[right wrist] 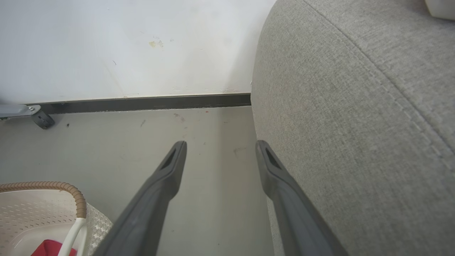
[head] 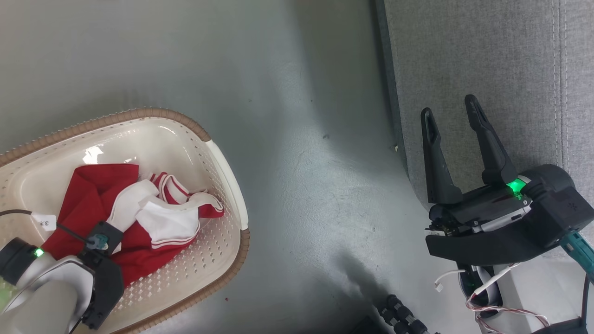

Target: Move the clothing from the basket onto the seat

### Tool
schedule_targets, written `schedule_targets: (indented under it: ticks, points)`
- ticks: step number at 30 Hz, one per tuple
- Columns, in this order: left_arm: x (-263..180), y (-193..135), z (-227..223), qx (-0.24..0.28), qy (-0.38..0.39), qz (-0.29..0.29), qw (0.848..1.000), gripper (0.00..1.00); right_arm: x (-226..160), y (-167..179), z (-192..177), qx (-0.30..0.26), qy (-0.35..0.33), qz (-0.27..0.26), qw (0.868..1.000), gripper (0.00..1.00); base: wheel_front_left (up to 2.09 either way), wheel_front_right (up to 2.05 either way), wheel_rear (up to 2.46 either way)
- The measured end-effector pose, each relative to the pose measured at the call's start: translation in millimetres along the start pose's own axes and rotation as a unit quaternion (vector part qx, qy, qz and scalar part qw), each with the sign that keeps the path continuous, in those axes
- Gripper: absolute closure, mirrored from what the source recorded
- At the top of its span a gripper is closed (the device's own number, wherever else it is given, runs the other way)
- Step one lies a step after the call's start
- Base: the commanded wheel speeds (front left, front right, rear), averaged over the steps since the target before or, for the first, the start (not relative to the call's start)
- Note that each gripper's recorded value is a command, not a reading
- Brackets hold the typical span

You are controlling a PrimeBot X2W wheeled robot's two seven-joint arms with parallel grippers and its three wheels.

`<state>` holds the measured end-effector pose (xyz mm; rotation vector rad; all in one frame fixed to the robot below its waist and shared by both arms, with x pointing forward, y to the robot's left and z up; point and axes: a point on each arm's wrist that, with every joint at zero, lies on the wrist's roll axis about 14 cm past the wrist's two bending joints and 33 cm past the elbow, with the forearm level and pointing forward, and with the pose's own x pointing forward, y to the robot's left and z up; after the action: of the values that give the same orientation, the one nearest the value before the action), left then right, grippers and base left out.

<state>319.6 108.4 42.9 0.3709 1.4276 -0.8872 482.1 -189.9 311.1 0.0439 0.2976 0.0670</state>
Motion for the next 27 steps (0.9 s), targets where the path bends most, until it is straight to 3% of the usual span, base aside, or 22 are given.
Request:
schedule_targets:
  ticks: [14,27]
  points:
    - [-32.0,11.7,65.1,-0.019,-0.104,0.027,0.994,1.00,0.9,-2.1,29.9,0.001,-0.032,-0.002,0.999,0.00,0.00,0.00,0.00]
    - [-96.0,-7.9,113.6,-0.054,-0.239,0.034,0.969,1.00,-10.9,-2.2,78.9,0.009,-0.082,-0.004,0.997,0.00,0.00,0.00,0.00]
